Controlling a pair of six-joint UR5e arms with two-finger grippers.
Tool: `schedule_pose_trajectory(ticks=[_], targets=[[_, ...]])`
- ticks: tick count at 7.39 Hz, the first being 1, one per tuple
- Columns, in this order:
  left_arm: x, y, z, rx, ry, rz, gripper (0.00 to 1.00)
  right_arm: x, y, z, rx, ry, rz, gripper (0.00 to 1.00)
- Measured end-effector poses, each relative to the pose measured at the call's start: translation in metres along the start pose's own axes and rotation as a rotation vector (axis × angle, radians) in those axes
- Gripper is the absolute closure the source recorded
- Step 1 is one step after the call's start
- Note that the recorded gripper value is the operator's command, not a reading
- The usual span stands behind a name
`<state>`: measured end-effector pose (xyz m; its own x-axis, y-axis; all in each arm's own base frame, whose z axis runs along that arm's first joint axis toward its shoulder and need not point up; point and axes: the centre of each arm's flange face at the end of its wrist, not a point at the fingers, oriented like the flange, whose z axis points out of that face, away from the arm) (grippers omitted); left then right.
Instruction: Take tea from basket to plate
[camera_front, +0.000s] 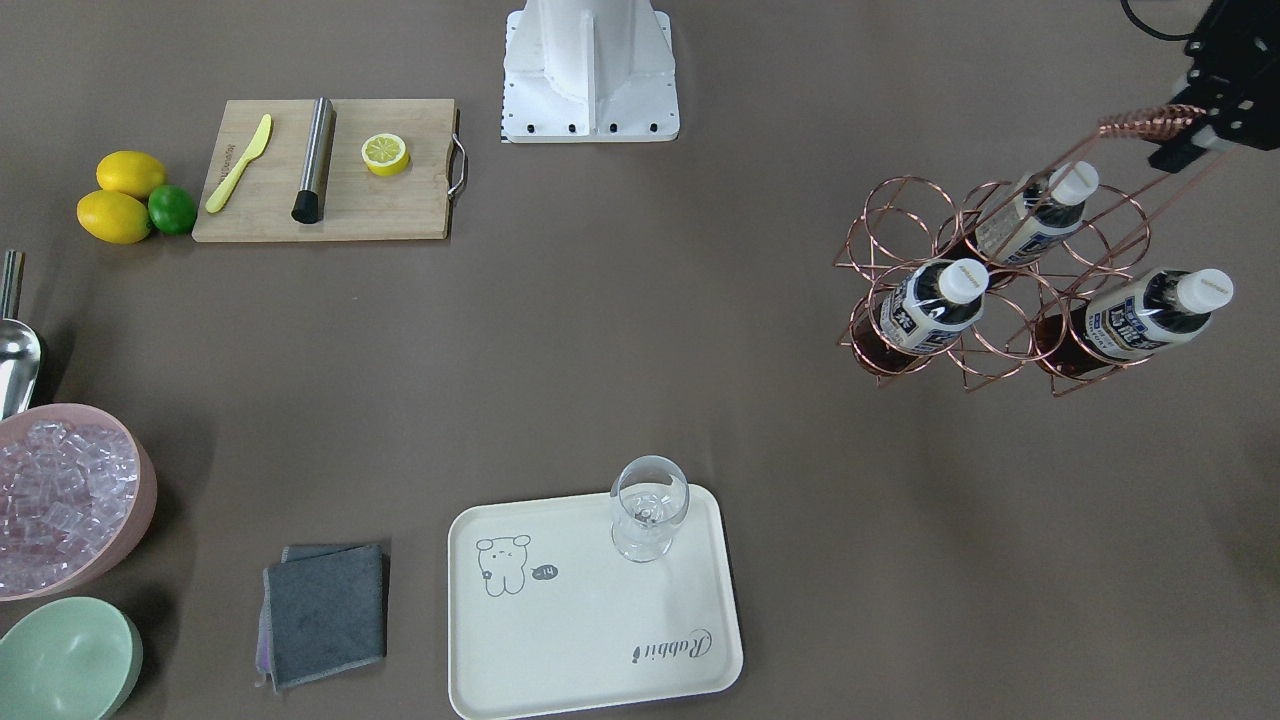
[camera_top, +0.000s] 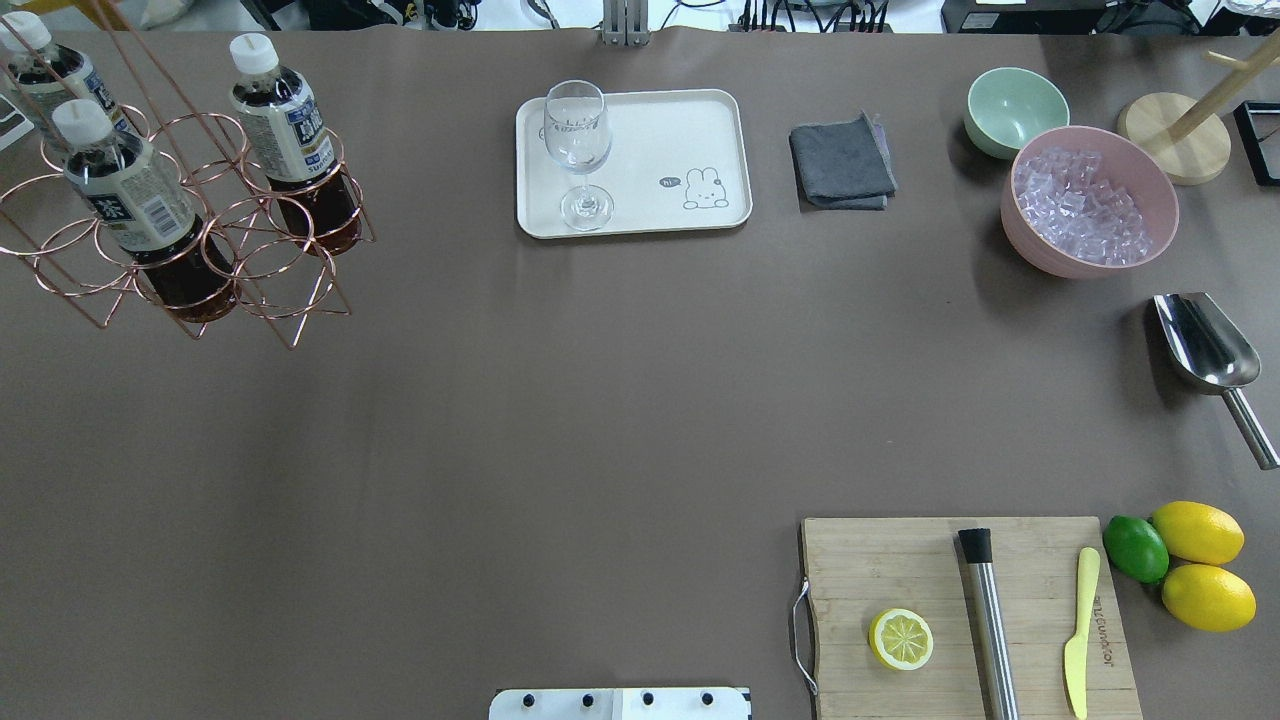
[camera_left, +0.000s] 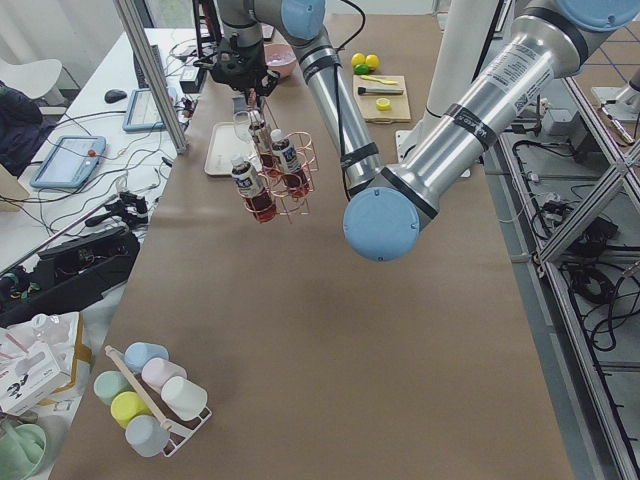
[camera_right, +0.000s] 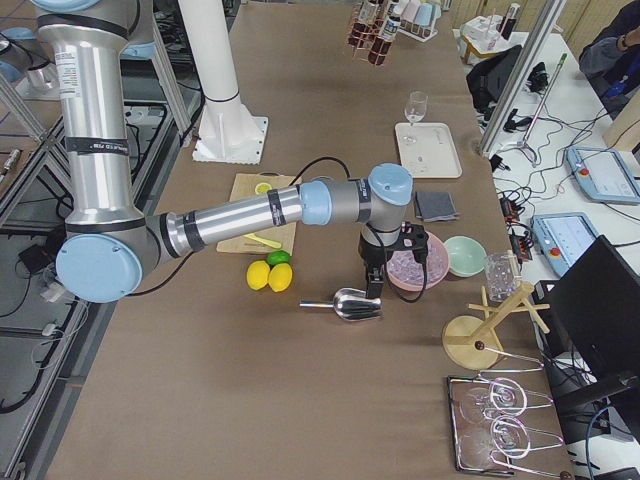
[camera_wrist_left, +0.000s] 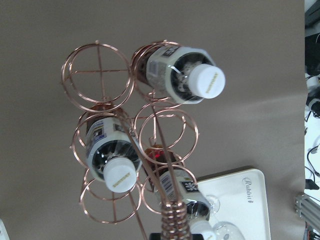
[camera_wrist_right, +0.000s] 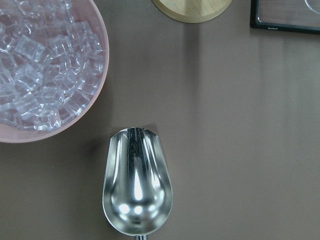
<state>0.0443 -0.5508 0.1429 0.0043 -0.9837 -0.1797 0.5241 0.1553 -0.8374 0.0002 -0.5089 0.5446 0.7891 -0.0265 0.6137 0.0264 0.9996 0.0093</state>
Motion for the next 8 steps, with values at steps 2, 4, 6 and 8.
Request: schedule_pose_trajectory(ticks=[2,4,6,8], targets=[[-0.036,0.041,0.016,-0.053,-0.007,0.011,1.00,0.000,0.000,0.001,-0.002,0.000,0.001,0.00],[-0.050,0.064,0.028,-0.108,0.005,-0.006,1.00,0.001,0.000,0.001,-0.002,0.000,0.002,0.00],[-0.056,0.090,0.040,-0.149,0.005,0.026,1.00,0.001,0.000,0.001,-0.002,0.001,0.002,0.00],[-0.065,0.120,0.054,-0.201,0.018,0.104,1.00,0.001,0.000,0.001,-0.003,0.002,0.002,0.00]])
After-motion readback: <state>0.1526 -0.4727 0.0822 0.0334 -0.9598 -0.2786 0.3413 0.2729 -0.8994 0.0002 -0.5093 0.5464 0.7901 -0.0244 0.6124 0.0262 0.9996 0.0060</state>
